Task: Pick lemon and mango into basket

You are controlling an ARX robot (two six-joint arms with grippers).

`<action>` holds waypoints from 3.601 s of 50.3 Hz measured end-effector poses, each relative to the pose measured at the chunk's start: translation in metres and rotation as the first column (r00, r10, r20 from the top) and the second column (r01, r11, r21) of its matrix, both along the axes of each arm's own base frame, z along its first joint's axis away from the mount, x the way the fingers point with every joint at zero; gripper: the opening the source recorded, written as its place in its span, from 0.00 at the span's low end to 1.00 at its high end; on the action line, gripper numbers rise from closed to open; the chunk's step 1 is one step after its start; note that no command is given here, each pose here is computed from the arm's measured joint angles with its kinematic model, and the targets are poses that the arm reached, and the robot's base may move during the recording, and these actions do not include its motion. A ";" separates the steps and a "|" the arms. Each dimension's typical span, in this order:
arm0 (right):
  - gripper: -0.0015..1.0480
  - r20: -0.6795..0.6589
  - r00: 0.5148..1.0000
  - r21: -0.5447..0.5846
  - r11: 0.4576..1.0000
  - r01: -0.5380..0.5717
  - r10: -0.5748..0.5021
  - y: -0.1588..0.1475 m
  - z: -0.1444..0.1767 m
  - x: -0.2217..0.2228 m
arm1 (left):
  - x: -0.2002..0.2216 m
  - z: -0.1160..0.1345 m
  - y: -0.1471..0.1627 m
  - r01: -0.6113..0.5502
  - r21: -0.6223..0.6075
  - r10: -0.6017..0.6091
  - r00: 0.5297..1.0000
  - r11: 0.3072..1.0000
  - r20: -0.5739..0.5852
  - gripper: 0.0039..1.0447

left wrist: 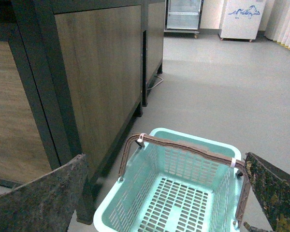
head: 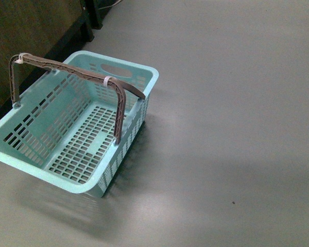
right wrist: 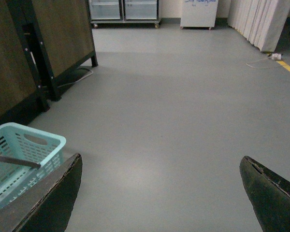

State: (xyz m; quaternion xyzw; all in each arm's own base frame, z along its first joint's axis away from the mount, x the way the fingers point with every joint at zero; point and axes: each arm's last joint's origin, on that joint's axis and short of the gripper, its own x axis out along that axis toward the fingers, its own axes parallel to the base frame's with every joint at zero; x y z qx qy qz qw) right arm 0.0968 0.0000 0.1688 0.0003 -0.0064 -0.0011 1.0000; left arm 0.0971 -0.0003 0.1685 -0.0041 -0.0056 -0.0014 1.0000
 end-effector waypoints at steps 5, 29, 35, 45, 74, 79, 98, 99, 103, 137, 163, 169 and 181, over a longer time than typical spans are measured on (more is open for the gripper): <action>0.92 0.000 1.000 0.000 1.000 0.000 0.000 0.000 0.000 0.000 | 0.000 0.000 0.000 0.000 0.000 0.000 1.000 1.000 0.000 0.94; 0.92 0.000 1.000 0.000 1.000 -0.002 0.002 0.000 0.000 0.000 | 0.008 0.009 0.002 -0.010 -0.398 -0.186 0.873 0.917 -0.451 0.94; 0.92 0.000 1.000 0.000 1.000 -0.003 0.003 0.000 0.000 0.000 | 0.027 0.021 0.014 -0.124 -0.600 -0.185 0.885 0.790 -0.427 0.94; 0.92 0.000 1.000 0.000 1.000 -0.003 0.003 0.000 0.000 0.000 | 0.073 0.005 0.033 -0.314 -0.729 -0.122 0.871 0.608 -0.477 0.94; 0.92 0.000 1.000 0.000 1.000 -0.003 0.003 0.000 0.000 0.000 | 0.260 -0.079 0.004 -0.482 -0.736 -0.167 0.772 0.476 -0.614 0.94; 0.92 0.000 1.000 0.000 1.000 -0.003 0.003 0.000 0.000 0.000 | 0.282 -0.086 -0.005 -0.480 -0.743 -0.176 0.773 0.467 -0.610 0.94; 0.92 0.000 1.000 0.000 1.000 -0.003 0.003 0.000 0.000 0.000 | 0.341 -0.110 -0.034 -0.468 -0.750 -0.210 0.766 0.467 -0.608 0.91; 0.92 0.000 1.000 0.000 1.000 -0.003 0.003 0.000 0.000 0.000 | 0.343 -0.111 -0.035 -0.469 -0.752 -0.212 0.765 0.464 -0.608 0.87; 0.92 0.000 1.000 0.000 1.000 -0.003 0.003 0.000 0.000 0.000 | 0.348 -0.114 -0.039 -0.475 -0.754 -0.220 0.760 0.453 -0.612 0.73; 0.92 0.000 1.000 0.000 1.000 -0.003 0.003 0.000 0.000 0.000 | 0.289 -0.039 -0.035 -0.453 -0.830 -0.189 0.829 0.326 -0.527 0.05; 0.92 0.000 1.000 0.000 1.000 -0.003 0.003 0.000 0.000 0.000 | 0.155 0.114 -0.007 -0.305 -0.949 -0.181 0.931 0.084 -0.316 0.05; 0.92 0.000 1.000 0.000 1.000 -0.003 0.003 0.000 0.000 0.000 | 0.140 0.126 -0.006 -0.291 -0.955 -0.193 0.935 0.057 -0.297 0.05; 0.92 0.000 1.000 0.000 1.000 -0.003 0.003 0.000 0.000 0.000 | 0.125 0.140 -0.006 -0.283 -0.957 -0.215 0.933 0.060 -0.289 0.05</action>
